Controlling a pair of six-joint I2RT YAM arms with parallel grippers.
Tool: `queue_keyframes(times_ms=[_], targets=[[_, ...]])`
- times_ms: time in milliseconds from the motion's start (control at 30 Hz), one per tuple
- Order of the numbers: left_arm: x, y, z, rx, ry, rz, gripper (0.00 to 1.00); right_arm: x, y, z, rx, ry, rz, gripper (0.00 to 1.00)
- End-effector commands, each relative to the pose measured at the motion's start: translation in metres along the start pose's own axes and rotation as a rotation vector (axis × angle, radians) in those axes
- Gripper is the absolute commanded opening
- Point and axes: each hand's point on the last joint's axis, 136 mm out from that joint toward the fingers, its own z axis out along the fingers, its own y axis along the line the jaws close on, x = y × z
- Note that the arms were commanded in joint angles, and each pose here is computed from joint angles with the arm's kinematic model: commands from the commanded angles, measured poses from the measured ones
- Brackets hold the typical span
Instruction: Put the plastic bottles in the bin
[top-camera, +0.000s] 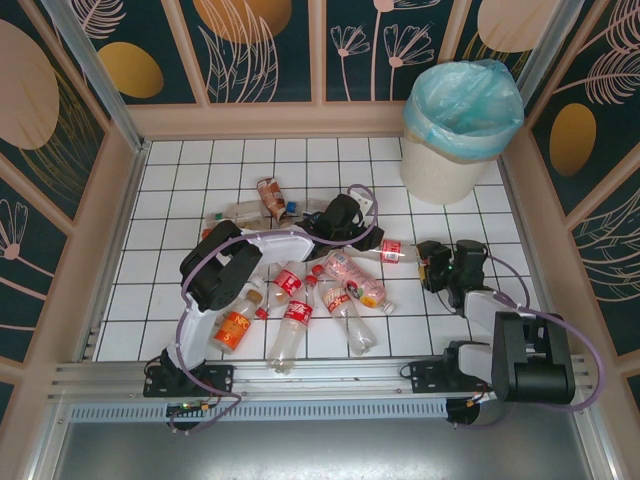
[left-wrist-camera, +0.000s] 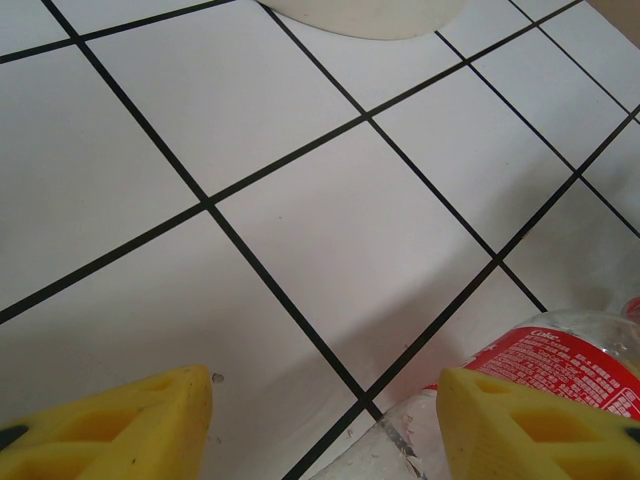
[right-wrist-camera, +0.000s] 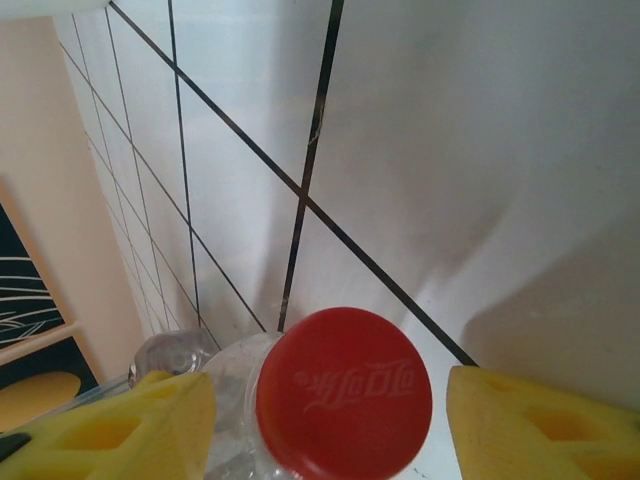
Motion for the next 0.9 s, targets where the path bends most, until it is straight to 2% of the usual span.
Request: queue_keyframes(times_ms=[0, 200, 400, 633, 867], targets=[[0.031, 0.012, 0.0, -0.028, 0.096, -0.041, 0.62, -0.007, 0.032, 0.002, -0.093, -0.003, -0.069, 0.61], [0.032, 0.014, -0.001, -0.038, 0.095, -0.036, 0.62, -0.01, 0.029, 0.007, -0.087, -0.006, -0.074, 0.59], [0.029, 0.015, -0.001, -0.045, 0.079, -0.032, 0.62, -0.012, 0.023, 0.005, -0.098, -0.015, -0.044, 0.52], [0.03, 0.015, -0.002, -0.045, 0.08, -0.025, 0.62, -0.023, 0.017, 0.0, -0.08, -0.061, -0.055, 0.57], [0.033, 0.017, -0.003, -0.047, 0.084, -0.027, 0.62, -0.024, 0.012, 0.001, -0.086, -0.046, -0.041, 0.55]])
